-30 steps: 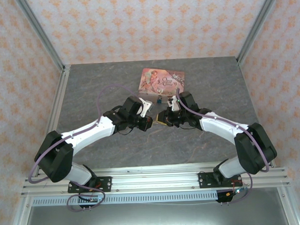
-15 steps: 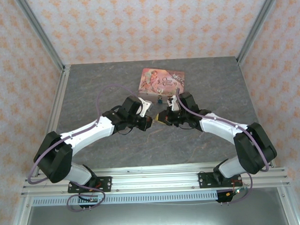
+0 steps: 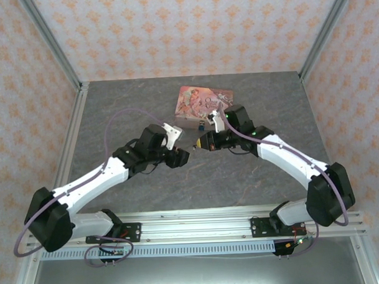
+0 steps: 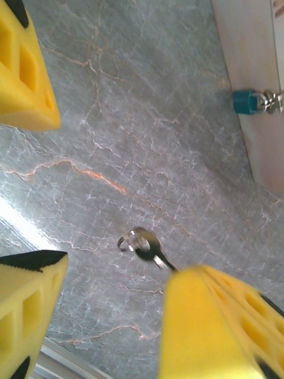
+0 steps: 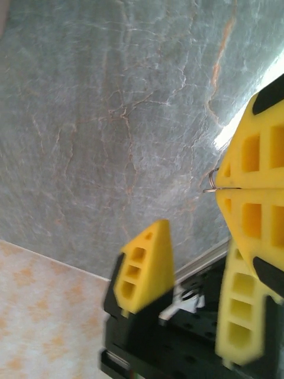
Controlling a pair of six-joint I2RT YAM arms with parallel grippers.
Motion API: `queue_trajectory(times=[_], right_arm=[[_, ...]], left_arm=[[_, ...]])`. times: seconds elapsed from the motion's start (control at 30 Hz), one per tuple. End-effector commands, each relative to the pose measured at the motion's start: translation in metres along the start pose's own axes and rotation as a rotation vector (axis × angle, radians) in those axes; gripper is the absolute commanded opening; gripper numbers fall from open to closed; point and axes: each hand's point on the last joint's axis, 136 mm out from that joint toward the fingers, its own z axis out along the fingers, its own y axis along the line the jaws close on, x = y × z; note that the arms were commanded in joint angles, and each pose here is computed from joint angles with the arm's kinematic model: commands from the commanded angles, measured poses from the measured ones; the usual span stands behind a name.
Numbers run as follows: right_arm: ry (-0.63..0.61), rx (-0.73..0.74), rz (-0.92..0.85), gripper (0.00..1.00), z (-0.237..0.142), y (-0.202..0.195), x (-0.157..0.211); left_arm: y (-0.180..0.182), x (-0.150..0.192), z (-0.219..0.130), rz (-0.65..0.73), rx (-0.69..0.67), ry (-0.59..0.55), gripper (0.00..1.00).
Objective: Unlock the padlock with the key
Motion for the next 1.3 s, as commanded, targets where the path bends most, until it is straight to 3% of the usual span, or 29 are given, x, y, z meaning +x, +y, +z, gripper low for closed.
queue_trajectory(times=[0.0,0.13,0.27,0.47,0.6,0.7,0.97,1.27], right_arm=[[0.105,-0.043,-0.213,0.00,-0.019,0.022,0.017],[0.121,-0.146,-0.308,0.00,-0.030,0.048,0.015],[0.121,-0.254,-0.324,0.00,-0.035,0.070,0.010],[0.151,-0.353,-0.290,0.00,-0.037,0.088,0.006],[0.150,-0.377,-0.284,0.00,-0.039,0.093,0.004],[0.144,-0.373,-0.283,0.00,-0.040,0.094,0.002],[0.104,-0.234,-0.273,0.00,-0.035,0.073,-0.005],[0.011,-0.237,-0.241,0.00,-0.034,0.071,-0.017]], left_arm=[[0.003,-0.008,-0.019,0.059,-0.018,-0.092,0.62],[-0.014,-0.021,-0.040,0.044,0.098,-0.213,0.73],[-0.030,-0.040,-0.050,-0.055,0.312,-0.280,0.66],[-0.054,-0.051,-0.056,-0.049,0.496,-0.290,0.58],[-0.060,-0.053,-0.056,-0.042,0.536,-0.271,0.46],[-0.063,-0.053,-0.054,-0.049,0.561,-0.255,0.42],[-0.053,-0.050,-0.056,-0.070,0.508,-0.267,0.41],[-0.048,-0.056,-0.073,-0.111,0.519,-0.336,0.41]])
